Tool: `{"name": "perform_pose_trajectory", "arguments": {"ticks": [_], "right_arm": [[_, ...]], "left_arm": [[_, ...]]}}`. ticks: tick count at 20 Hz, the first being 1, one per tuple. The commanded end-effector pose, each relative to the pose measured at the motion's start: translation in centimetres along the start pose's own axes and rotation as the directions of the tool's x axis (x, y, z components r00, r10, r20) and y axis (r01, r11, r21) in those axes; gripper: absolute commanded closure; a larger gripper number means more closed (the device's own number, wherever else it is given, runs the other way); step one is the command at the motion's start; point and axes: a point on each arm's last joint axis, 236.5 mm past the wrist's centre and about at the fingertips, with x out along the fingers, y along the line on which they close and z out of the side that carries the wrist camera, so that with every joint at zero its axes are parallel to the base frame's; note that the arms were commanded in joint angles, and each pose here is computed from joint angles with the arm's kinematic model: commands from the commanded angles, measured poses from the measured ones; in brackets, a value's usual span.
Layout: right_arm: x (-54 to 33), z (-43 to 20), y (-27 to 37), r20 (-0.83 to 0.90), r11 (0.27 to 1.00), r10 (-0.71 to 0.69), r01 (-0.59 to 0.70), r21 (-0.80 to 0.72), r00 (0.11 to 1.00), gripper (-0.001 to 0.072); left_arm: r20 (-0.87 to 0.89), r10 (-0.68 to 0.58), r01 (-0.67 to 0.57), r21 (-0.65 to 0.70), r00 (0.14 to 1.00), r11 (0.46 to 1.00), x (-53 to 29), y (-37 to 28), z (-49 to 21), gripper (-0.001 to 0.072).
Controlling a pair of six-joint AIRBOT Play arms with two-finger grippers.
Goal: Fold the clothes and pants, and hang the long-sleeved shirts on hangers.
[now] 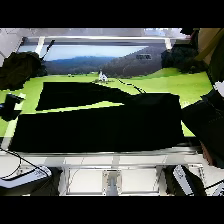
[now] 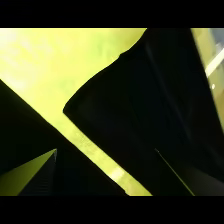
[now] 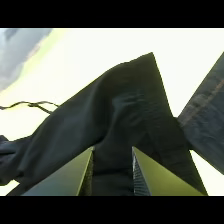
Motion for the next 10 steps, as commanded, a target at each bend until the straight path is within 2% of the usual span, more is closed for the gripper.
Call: {"name": "perform_pose_trajectory", "arguments": {"ticks": [1,5,6,7,10], "right_arm": [[-0.1,-0.3,1.2,-0.016,0.999,0.047,-0.047,0.023,0.999,0.0441],[-0.2,-1.0,2.3,-0.046,0.995,0.093,-0.091,0.042,0.995,0.0441],[-0.3,-1.0,2.5,-0.048,0.994,0.103,-0.101,0.047,0.994,0.0441],[-0.3,-1.1,2.8,-0.051,0.992,0.114,-0.111,0.052,0.992,0.0441],[-0.3,-1.3,3.1,-0.061,0.99,0.129,-0.125,0.058,0.99,0.0441]], "left_arm": [[-0.125,0.012,-0.023,-0.085,0.992,0.996,3.4,1.9,-2.2,0.0006],[-0.107,0.007,-0.019,-0.11,0.994,0.994,5.0,2.7,-1.6,0.0007],[-0.099,-0.011,0.0,-0.107,0.995,0.994,5.2,2.4,-1.4,0.002],[-0.097,-0.041,0.029,-0.115,0.994,0.993,5.5,1.9,-1.3,0.0076],[-0.076,-0.148,0.136,-0.145,0.986,0.98,6.1,-0.2,-0.8,0.009]]}}
